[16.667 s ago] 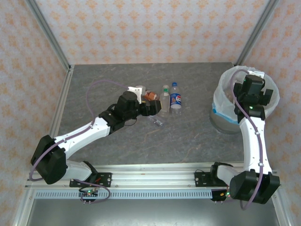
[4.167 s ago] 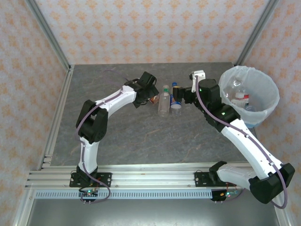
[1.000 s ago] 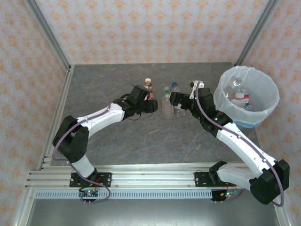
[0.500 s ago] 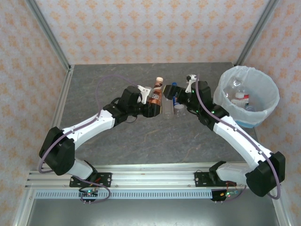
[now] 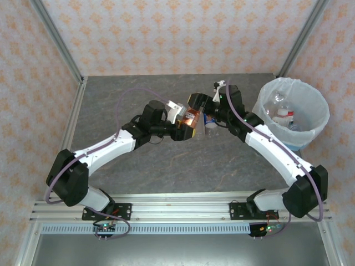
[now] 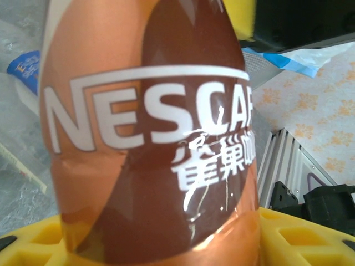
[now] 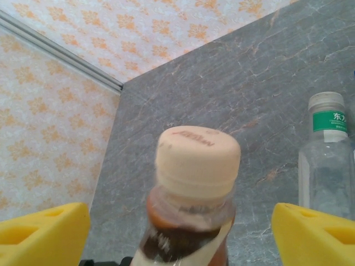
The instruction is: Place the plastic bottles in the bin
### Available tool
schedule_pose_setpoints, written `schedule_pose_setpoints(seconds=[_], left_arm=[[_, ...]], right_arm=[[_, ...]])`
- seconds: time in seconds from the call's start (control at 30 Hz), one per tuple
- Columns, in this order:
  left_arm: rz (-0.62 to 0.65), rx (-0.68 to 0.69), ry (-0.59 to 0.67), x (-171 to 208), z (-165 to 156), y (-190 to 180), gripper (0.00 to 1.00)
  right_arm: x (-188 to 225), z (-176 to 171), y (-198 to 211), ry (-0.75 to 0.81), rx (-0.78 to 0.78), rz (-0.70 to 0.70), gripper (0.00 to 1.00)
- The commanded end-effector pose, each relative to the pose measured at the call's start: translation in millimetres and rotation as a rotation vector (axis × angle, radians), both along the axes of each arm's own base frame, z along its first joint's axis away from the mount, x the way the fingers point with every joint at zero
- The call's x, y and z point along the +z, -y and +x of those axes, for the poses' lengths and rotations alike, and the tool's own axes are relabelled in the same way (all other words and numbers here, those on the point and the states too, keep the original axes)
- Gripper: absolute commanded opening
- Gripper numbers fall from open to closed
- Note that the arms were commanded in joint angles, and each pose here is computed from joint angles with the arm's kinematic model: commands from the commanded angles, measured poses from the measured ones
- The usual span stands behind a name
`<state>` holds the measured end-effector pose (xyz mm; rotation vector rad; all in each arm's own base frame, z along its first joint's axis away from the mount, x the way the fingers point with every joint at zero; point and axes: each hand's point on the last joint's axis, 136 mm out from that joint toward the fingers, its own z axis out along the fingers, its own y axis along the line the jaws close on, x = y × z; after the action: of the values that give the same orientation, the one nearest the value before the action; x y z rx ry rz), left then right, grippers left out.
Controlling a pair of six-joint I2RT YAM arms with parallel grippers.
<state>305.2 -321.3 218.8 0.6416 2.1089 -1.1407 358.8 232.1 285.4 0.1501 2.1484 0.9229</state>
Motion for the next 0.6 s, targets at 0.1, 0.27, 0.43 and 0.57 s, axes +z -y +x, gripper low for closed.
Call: schedule_pose_setpoints(seconds=[0.1, 0.27, 0.43, 0.57], left_arm=[[-0.052, -0.078, 0.102, 17.3, -14.5, 9.9, 0.52], [-0.040, -0.074, 0.107, 13.4, -13.6, 12.5, 0.52], [-0.039, -0.063, 0.114, 12.7, -8.8, 14.1, 0.53], [-0.021, -0.040, 0.095, 7.2, -4.2, 13.3, 0.59]], right_arm=[[10.3, 22.7, 6.8, -0.020, -0.091, 0.095, 0.77], [11.8, 24.6, -7.3, -0.016, -0.014, 0.142, 0.58], [9.0, 20.8, -4.0, 0.003, -0.004, 0.149, 0.34], [11.7, 16.3, 3.3, 0.039, -0.015, 0.152, 0.20]])
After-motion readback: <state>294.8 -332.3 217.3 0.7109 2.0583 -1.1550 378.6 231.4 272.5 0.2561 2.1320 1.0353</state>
